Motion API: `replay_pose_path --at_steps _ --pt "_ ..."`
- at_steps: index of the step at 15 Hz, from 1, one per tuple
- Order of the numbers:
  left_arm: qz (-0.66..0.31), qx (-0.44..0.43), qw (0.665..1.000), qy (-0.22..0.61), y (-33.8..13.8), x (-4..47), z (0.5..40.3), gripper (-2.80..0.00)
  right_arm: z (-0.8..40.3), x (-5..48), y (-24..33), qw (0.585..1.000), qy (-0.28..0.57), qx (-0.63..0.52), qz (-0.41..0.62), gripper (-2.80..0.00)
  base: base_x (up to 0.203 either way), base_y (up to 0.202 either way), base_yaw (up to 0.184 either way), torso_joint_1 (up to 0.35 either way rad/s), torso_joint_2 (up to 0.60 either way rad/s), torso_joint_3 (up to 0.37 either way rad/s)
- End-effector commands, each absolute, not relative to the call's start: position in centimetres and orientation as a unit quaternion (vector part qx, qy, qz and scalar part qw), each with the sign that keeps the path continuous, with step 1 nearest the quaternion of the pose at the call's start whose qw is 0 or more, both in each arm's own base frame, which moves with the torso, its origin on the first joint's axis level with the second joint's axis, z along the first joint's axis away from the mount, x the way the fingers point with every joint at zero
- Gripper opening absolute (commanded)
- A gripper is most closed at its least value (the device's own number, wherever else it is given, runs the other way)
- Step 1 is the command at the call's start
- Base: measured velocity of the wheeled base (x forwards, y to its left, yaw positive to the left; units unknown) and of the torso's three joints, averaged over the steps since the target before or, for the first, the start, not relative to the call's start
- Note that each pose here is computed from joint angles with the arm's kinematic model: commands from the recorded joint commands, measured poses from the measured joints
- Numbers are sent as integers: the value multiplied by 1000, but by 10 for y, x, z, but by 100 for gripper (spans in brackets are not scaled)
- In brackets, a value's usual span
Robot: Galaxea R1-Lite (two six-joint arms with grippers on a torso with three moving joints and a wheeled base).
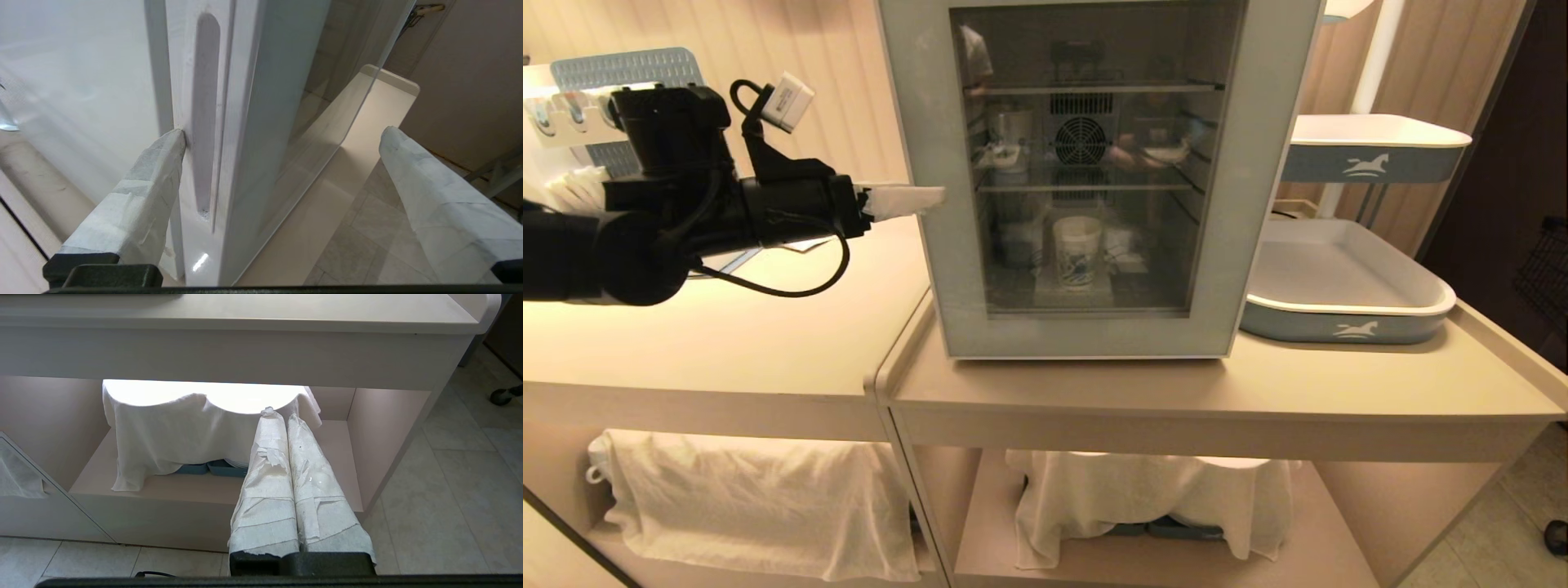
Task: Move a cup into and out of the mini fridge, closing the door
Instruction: Open the freezer door
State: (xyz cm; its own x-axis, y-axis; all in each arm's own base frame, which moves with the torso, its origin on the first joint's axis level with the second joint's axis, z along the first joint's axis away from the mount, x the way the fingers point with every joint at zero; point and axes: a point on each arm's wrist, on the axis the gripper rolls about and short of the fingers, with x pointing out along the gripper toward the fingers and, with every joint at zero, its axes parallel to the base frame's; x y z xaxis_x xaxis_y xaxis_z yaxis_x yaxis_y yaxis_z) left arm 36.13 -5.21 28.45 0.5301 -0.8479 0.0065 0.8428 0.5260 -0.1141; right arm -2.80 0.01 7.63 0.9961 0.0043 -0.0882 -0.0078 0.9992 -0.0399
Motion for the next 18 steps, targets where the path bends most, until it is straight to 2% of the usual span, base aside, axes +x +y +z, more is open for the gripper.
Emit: replay_pose_path --at_steps 1,18 --pt "-494 -58 867 26 -58 358 287 0 76 -28 0 999 44 -21 3 -280 0 0 0 0 0 0" --pt "-498 -68 864 26 -57 331 298 0 76 -28 0 999 44 -21 3 -280 0 0 0 0 0 0"
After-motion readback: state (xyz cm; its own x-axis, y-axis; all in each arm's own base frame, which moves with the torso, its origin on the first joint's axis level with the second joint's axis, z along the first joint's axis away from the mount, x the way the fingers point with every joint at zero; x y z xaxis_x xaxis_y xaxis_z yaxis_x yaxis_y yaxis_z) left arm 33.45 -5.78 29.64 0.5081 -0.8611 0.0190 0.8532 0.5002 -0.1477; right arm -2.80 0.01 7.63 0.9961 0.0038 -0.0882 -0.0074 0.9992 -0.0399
